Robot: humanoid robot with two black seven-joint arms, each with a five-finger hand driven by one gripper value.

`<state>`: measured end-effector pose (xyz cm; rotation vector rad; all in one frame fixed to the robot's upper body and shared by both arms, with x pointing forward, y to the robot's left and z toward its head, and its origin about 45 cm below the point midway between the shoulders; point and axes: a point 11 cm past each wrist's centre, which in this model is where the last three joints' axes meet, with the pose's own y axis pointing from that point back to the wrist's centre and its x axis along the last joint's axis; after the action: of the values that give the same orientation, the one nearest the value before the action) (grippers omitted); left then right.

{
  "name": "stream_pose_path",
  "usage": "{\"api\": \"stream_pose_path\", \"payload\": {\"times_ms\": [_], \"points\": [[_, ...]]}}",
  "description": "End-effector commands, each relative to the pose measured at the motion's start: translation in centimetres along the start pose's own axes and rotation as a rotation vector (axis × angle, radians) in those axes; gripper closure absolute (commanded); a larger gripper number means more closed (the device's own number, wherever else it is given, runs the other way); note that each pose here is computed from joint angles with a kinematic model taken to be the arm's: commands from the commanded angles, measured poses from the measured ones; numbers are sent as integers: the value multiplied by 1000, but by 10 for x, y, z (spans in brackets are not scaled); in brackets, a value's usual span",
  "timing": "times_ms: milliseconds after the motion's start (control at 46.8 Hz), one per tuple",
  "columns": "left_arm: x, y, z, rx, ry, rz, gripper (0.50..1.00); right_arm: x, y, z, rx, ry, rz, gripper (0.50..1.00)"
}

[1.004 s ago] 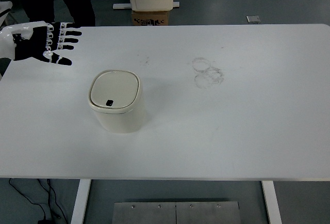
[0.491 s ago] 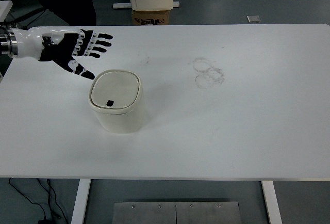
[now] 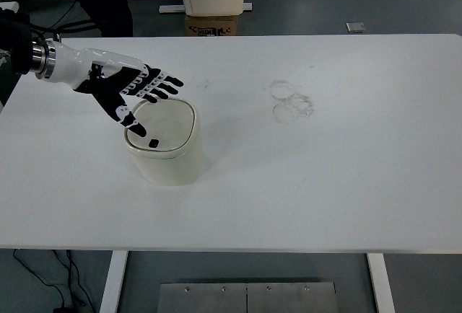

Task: Open trash can
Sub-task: 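Press the left hand fingers down on the lid's front button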

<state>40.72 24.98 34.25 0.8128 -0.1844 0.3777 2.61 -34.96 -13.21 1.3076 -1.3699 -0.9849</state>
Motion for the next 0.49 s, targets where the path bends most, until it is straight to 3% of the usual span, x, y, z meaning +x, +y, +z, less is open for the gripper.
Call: {"api": "stream_pose_path", "payload": {"times_ms": [0, 470], "points": [[-4, -2, 4, 26, -29, -22, 500, 0, 0, 0, 0, 0, 0, 509], [3, 12, 43, 146, -169, -9, 500, 0, 0, 0, 0, 0, 0, 509]]}}
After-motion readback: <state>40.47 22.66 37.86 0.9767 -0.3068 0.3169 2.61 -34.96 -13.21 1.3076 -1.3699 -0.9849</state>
